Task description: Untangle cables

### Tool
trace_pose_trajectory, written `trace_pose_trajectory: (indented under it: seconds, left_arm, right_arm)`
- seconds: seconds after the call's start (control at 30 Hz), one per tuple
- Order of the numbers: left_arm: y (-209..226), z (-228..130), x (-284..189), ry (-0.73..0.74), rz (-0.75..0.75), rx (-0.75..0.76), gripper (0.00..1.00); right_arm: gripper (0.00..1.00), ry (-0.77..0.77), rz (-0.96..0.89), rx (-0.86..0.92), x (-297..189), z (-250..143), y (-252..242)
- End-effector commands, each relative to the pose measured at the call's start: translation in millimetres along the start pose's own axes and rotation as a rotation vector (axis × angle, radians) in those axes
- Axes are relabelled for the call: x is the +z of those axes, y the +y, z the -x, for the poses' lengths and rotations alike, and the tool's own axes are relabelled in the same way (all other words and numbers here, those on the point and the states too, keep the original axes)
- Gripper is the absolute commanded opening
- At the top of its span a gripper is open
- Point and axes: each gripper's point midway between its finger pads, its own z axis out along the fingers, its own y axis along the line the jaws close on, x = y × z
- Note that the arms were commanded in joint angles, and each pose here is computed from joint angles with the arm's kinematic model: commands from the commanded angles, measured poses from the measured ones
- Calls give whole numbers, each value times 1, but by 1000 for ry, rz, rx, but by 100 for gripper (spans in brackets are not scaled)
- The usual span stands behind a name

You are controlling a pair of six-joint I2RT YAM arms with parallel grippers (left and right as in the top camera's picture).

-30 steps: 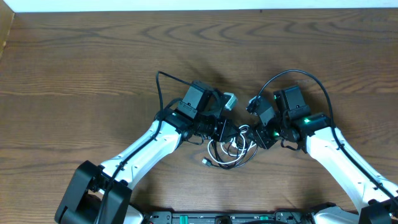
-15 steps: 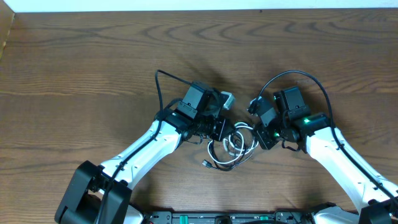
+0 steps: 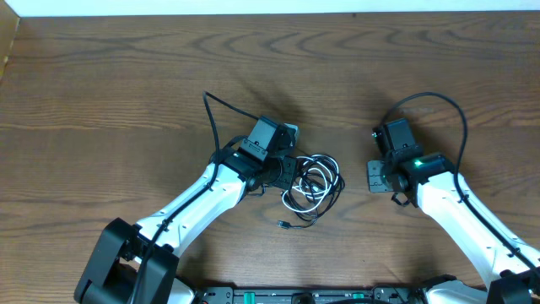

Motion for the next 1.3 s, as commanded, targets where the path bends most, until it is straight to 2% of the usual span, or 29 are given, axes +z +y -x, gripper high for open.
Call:
trace_pose_trajectory:
  seconds: [0.0, 0.07, 0.13, 0.2, 0.23, 0.33, 0.57, 0.93, 1.0, 1.13, 1.17, 1.23, 1.27]
  left_arm:
    - [0, 8, -8, -33, 11, 11, 7]
    - [-9, 6, -8, -23, -42, 15, 7]
    - [-21, 7, -9, -23, -111, 38, 7]
    - [-37, 10, -12, -32, -200, 93, 7]
    - [-47, 12, -15, -41, -255, 125, 7]
    - [-66, 17, -24, -69, -358, 173, 8]
    - [-85, 23, -50, -121, -441, 212, 7]
    - [-95, 30, -79, -196, -456, 242, 7]
    - [-89, 29, -75, -189, -423, 229, 7]
    - [-57, 31, -60, -182, -240, 181, 8]
    - [-50, 31, -57, -181, -202, 173, 9]
    - [-41, 30, -52, -174, -153, 162, 29]
    - [-39, 29, -49, -166, -149, 159, 35]
  right_arm:
    - [1, -25, -88, 206, 0, 3, -20]
    - [2, -34, -7, 179, 1, 9, -6]
    - [6, -41, 148, 47, -1, 14, 23]
    - [19, -58, 352, -117, -11, 16, 58]
    - [30, -67, 432, -174, -16, 16, 71]
    - [41, -86, 568, -269, -28, 14, 92]
    - [43, -107, 562, -344, -27, 14, 92]
    - [44, -109, 576, -361, -28, 12, 94]
    - [45, -110, 568, -360, -28, 13, 92]
    - [47, -113, 526, -355, -24, 15, 87]
    - [47, -112, 519, -350, -23, 15, 86]
    - [47, -112, 517, -349, -23, 15, 85]
    - [47, -112, 517, -349, -23, 15, 85]
